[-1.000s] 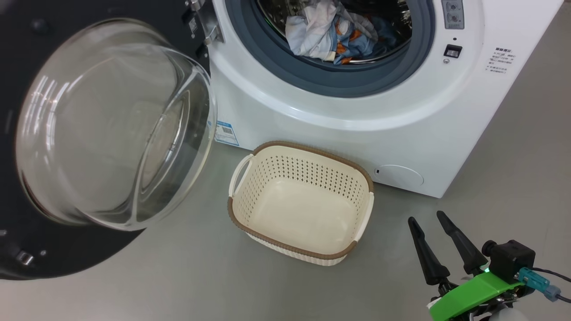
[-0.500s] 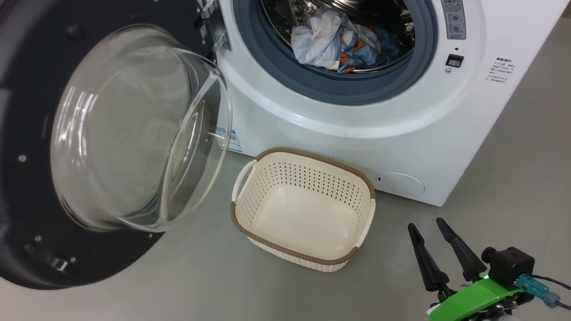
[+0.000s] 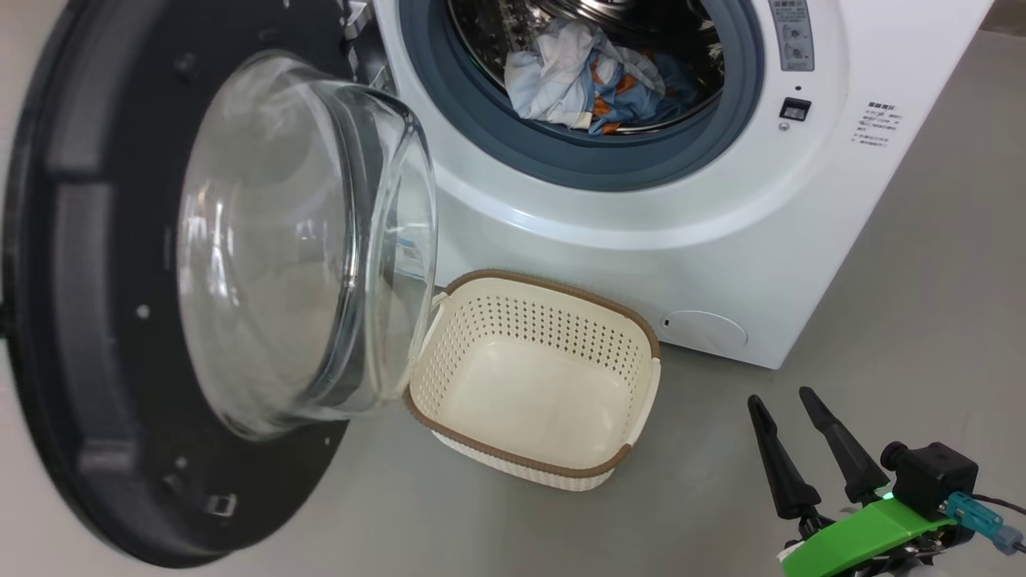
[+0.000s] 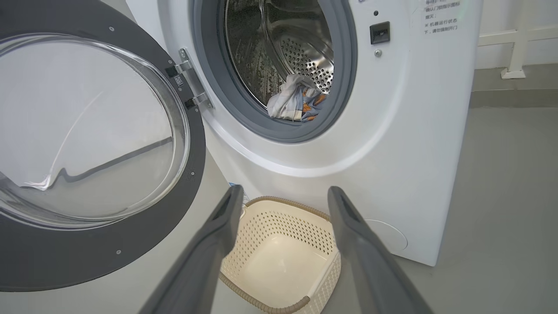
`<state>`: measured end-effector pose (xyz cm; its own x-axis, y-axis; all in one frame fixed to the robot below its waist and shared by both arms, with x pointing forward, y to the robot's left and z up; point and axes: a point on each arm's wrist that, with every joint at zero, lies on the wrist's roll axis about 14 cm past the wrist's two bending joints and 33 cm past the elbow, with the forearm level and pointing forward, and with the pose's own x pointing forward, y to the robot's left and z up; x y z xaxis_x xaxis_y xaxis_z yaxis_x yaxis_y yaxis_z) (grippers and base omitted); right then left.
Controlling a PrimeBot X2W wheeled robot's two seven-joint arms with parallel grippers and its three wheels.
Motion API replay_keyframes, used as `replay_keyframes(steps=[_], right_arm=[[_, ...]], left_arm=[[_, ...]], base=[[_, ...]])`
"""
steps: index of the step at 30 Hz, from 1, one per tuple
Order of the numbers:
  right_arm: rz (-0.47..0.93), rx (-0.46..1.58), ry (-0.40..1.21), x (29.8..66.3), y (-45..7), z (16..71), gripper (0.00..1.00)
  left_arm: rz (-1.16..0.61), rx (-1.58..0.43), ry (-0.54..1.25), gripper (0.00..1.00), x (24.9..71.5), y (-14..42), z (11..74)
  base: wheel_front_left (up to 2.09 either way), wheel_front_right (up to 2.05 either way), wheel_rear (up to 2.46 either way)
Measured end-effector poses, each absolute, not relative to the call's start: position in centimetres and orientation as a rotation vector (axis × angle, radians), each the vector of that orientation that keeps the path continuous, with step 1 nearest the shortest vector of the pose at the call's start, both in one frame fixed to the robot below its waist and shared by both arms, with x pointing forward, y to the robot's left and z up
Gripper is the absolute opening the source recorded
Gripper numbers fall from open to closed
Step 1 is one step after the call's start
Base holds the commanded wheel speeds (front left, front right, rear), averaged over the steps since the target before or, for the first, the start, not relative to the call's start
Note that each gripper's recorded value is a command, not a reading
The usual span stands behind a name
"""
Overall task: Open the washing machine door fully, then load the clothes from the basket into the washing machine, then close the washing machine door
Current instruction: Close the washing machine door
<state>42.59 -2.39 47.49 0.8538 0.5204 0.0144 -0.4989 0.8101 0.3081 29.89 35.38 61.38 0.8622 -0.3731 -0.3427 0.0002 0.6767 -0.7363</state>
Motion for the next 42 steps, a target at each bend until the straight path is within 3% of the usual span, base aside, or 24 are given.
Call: replay_keyframes(steps=[29, 42], right_arm=[[0.236, 0.324, 0.046, 41.1, -12.8, 47.0, 1.00], [0.090, 0.327, 0.030, 39.7, -17.3, 47.0, 1.00]], left_arm=[[-0.796, -0.732, 0.574, 0.00, 39.1, 17.8, 63.2], [-0.893, -0.772, 0.545, 0.00, 45.2, 12.9, 64.1]], base=[[0.00, 0.00, 0.00], [0.00, 0.00, 0.00]])
